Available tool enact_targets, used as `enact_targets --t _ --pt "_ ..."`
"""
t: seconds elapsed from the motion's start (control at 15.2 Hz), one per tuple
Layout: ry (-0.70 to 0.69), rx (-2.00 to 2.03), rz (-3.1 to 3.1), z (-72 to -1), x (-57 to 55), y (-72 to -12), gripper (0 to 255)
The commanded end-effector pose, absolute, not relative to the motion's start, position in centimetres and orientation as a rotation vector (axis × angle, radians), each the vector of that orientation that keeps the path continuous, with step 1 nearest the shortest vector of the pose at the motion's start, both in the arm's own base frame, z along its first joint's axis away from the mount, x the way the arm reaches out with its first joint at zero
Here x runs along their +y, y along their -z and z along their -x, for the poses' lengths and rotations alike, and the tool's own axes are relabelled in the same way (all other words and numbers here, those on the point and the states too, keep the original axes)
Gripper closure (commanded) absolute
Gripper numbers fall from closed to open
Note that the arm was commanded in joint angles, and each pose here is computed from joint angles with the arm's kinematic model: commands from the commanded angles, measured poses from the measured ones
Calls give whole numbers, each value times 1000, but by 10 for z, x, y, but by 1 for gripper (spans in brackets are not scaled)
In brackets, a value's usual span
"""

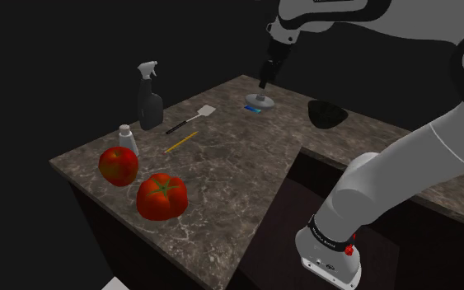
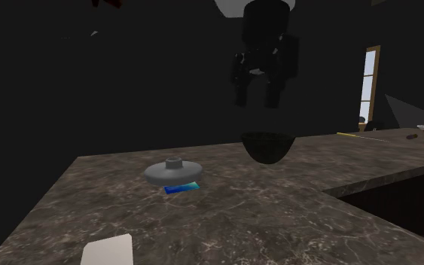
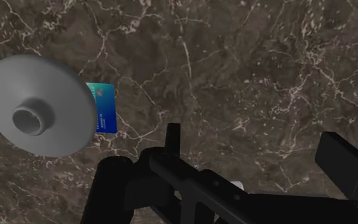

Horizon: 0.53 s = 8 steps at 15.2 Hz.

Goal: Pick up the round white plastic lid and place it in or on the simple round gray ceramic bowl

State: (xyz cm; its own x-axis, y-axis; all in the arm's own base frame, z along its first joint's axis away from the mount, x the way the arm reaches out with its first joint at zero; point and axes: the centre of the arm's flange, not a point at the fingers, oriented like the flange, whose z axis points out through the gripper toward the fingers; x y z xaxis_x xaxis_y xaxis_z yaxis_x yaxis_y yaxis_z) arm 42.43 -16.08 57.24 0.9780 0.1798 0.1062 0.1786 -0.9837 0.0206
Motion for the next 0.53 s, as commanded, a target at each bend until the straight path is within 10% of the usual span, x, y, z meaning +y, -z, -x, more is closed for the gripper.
enact_targets --t 0.0,0.46 --pt "-153 283 -3118 -437 -180 -563 0" --pt "-98 284 -3134 -488 -255 -529 0"
